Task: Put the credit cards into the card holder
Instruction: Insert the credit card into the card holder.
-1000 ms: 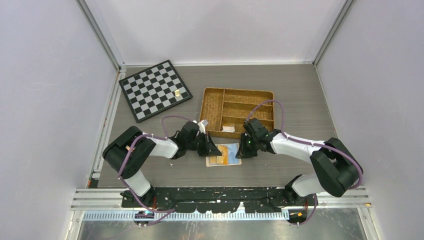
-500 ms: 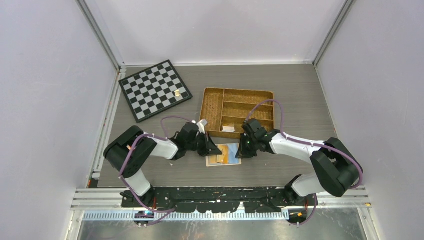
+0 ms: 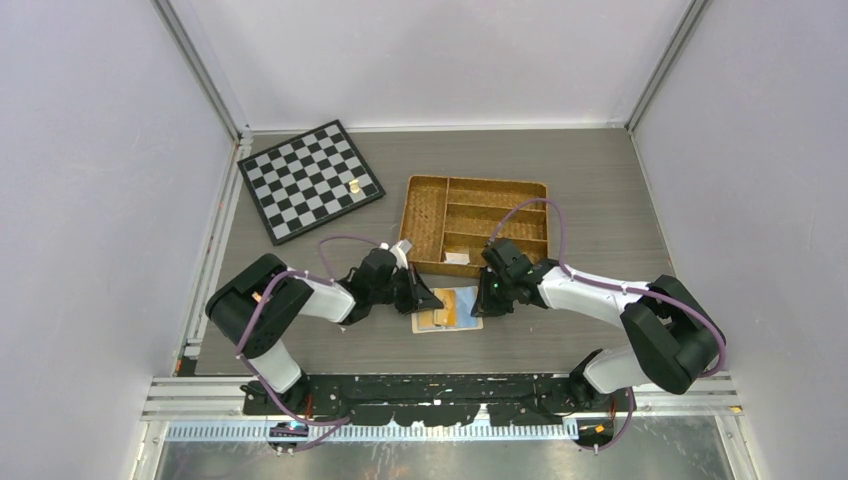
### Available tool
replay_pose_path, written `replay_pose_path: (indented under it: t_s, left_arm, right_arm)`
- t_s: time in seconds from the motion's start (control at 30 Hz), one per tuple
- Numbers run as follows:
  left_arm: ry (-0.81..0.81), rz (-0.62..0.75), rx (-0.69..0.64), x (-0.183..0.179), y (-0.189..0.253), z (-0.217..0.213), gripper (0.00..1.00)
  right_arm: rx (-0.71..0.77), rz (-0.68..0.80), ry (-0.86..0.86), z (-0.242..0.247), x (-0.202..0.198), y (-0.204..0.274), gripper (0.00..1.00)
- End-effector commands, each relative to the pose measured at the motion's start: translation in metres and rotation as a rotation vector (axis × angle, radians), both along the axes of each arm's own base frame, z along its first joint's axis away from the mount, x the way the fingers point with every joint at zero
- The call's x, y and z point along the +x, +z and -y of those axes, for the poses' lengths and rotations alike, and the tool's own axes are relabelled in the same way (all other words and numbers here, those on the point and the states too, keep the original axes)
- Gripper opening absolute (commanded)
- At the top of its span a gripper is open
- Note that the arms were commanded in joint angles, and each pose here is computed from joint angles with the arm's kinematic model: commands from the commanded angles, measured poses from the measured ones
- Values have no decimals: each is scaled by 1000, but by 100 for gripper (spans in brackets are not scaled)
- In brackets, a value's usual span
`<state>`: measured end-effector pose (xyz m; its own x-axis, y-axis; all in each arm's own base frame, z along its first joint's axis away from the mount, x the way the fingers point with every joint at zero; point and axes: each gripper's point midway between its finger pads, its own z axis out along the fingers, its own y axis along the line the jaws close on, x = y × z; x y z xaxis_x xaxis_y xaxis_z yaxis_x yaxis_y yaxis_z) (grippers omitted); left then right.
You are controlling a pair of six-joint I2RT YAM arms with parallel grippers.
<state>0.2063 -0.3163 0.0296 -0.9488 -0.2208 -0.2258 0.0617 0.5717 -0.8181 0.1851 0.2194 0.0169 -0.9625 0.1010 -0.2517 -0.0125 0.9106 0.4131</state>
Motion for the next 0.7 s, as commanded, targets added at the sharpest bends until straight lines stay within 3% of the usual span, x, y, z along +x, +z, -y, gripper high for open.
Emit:
replay_pose_path:
  t_s: [0.0, 0.47, 0.67]
  left_arm:
    - [60, 11, 73, 1, -18, -8, 0]
    - [75, -9, 82, -7, -25, 0, 0]
    - [76, -3, 141, -6, -27, -6, 11]
  right_arm:
    - [-44, -24, -2, 3, -8, -10, 0]
    - [-49, -17, -10, 2, -8, -9, 1]
    - [-53, -5, -30, 6, -7, -7, 0]
